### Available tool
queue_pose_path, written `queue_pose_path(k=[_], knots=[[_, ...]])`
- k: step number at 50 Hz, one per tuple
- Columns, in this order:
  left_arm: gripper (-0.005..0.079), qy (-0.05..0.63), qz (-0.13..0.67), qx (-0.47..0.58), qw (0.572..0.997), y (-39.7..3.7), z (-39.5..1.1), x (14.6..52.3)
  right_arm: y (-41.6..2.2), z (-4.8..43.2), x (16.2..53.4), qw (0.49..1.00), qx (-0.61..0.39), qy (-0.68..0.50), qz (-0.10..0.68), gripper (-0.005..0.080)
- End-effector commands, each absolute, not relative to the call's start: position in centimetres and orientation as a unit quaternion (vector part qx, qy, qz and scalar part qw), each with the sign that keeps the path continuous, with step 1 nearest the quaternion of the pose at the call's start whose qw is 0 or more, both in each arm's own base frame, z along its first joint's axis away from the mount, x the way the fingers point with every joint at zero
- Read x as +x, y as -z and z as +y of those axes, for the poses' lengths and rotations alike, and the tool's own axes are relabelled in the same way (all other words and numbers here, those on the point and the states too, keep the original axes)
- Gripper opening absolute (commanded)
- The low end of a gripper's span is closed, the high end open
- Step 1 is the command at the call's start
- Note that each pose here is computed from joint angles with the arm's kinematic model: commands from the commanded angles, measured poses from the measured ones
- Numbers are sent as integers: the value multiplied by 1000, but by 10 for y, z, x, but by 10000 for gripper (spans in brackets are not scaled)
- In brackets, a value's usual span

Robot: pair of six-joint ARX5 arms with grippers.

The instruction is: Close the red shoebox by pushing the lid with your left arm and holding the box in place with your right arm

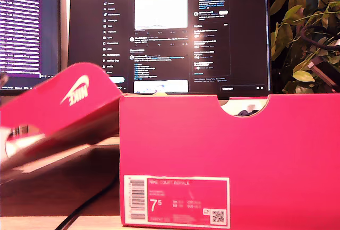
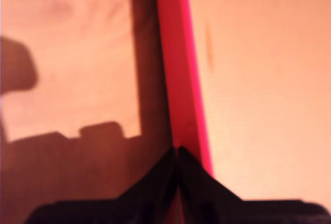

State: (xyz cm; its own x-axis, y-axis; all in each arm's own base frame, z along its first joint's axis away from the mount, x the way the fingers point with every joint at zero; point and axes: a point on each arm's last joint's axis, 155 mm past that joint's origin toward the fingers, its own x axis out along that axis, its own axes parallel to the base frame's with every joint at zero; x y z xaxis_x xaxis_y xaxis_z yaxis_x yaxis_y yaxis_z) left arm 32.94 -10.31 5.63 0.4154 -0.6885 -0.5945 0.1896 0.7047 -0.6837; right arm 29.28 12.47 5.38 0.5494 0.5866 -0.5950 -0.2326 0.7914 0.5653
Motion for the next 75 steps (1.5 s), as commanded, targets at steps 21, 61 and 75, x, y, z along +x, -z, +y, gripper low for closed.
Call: queue_pose_path(k=[21,61,75], knots=[[-19,342,414,-263,802,-140,-123,334,-60,154,280,833,210,-298,416,-12],[-19,464,318,-232,794,-242,-217,291,-71,182,275,827,197,-341,401,-12],[-19,469,265,-209,816,-262,-253,293,-64,135,295,852,204,-278,394,-12]])
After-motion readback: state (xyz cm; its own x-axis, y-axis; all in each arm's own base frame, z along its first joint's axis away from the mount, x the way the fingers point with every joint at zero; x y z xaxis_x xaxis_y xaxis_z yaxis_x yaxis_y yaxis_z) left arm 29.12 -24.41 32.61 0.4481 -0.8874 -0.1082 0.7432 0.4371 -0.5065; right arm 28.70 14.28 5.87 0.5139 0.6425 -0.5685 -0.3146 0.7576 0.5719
